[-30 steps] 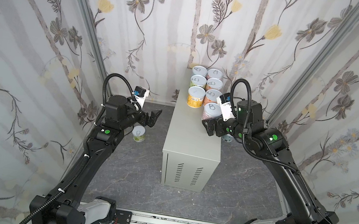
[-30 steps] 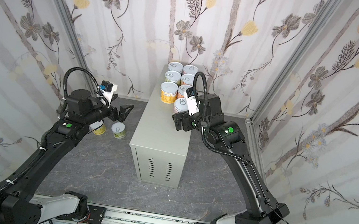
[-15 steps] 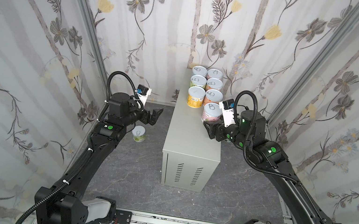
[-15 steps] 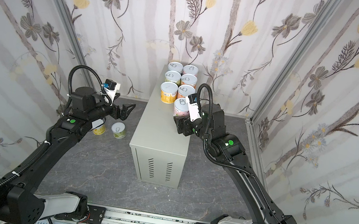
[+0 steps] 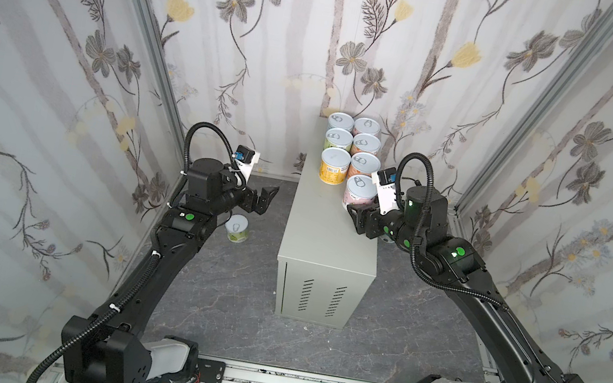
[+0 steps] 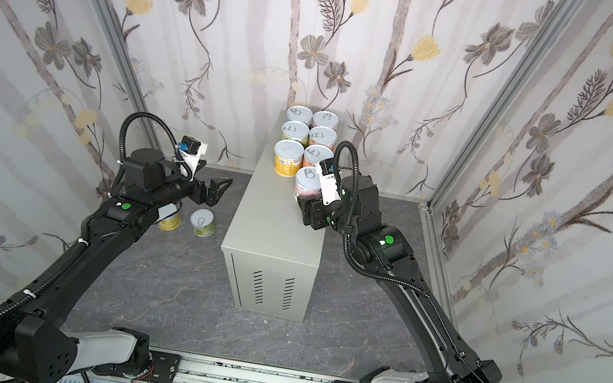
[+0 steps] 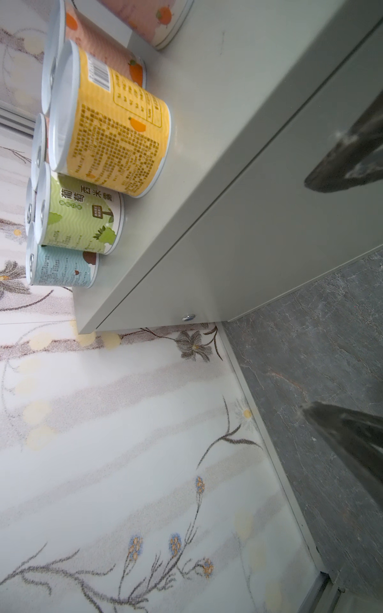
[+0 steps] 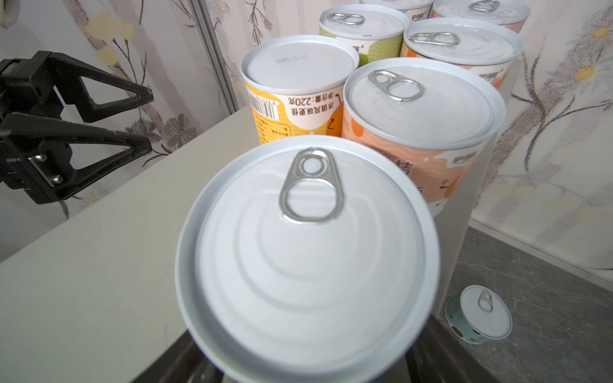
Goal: Place and organize the canned foods onto the counter
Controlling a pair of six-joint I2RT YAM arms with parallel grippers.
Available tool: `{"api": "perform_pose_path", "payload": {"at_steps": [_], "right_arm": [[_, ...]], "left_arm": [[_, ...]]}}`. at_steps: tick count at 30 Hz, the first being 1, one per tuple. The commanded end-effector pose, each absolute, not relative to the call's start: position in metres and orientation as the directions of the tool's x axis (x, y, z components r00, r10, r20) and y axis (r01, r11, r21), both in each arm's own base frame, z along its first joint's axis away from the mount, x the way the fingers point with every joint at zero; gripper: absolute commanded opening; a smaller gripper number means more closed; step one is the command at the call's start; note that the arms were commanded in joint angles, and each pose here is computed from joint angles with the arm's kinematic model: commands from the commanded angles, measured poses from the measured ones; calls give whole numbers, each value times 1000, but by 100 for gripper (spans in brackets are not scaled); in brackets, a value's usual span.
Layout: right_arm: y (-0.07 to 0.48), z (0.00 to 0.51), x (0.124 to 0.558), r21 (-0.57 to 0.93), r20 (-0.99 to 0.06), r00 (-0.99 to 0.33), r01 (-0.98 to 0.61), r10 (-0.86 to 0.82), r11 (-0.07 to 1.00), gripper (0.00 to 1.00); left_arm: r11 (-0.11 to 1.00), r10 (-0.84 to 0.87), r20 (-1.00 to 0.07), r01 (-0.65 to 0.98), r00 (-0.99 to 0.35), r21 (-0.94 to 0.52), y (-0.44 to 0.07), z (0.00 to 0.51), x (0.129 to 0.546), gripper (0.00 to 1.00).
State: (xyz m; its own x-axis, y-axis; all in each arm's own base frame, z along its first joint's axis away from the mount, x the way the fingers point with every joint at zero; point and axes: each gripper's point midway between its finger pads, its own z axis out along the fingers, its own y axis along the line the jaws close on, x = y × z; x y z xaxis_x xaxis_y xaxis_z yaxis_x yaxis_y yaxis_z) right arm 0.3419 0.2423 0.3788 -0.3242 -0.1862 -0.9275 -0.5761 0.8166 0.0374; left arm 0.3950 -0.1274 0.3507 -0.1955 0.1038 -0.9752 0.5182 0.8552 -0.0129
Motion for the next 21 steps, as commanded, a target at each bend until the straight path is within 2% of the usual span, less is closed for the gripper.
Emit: {"api": "perform_pose_path", "payload": {"at_steps": [1,21], "right_arm": [[242,389,346,31,-941,-294,-565,-165,825,77],[235,388,345,28,-942,-294,-549,-162,836,73]], "left_arm": [[850,111,-980,527,-166,7,-128,359,396,100],[845,106,-981,534,-165,2,-129,360,393,100]]}}
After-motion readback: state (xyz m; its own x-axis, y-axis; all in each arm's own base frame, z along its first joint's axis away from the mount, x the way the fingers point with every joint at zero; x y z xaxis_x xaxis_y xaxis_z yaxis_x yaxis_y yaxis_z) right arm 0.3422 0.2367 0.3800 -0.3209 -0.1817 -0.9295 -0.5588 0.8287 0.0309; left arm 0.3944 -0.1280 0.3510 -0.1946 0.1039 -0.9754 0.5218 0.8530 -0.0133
